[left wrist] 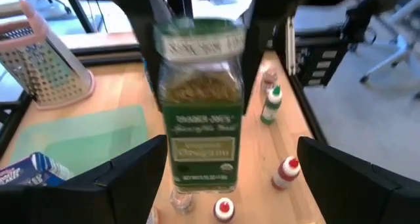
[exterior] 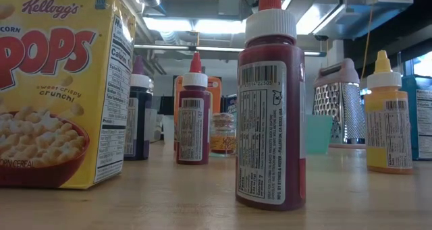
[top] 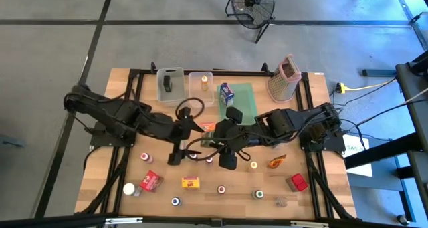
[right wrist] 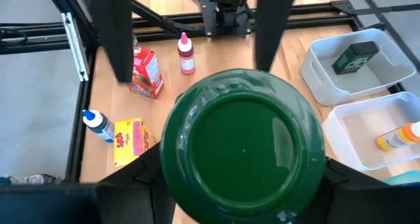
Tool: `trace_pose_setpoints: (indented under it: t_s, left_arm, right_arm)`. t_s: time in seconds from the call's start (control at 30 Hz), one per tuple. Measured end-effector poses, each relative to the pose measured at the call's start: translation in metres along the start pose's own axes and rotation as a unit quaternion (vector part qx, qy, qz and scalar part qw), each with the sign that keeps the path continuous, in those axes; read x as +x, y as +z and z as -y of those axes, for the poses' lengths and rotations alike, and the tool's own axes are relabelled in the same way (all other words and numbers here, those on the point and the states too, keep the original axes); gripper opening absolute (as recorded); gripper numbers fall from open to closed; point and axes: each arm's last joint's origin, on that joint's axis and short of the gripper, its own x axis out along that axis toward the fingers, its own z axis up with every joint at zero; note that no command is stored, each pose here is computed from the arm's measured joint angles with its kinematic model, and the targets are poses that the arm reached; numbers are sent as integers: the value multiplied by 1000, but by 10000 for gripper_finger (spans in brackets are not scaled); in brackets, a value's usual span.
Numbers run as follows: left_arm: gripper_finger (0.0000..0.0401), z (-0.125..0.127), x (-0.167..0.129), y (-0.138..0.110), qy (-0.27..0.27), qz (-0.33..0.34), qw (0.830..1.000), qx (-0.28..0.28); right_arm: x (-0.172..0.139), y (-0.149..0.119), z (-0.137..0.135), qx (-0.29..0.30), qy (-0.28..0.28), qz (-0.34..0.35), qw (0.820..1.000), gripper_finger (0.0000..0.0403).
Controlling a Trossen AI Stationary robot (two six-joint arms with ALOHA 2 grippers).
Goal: Pick & Place Kitchen Items
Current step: Put the green spice bottle into the gray bin
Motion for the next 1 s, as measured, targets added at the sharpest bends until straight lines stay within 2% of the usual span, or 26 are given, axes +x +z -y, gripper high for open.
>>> trace_pose_setpoints:
  t_s: [0.4,0.77,1.0]
  left_arm:
    - [338,-13,13,0,44,-9,999,5]
    - [338,-14,14,5,60,17,998,24]
    - [308,-14,14,5,60,16,997,34]
  right_arm:
    - [-16,15,6,-11,7,46,999,207]
    - [-14,16,10,-13,7,42,999,207]
    - [-13,17,12,-14,8,41,999,207]
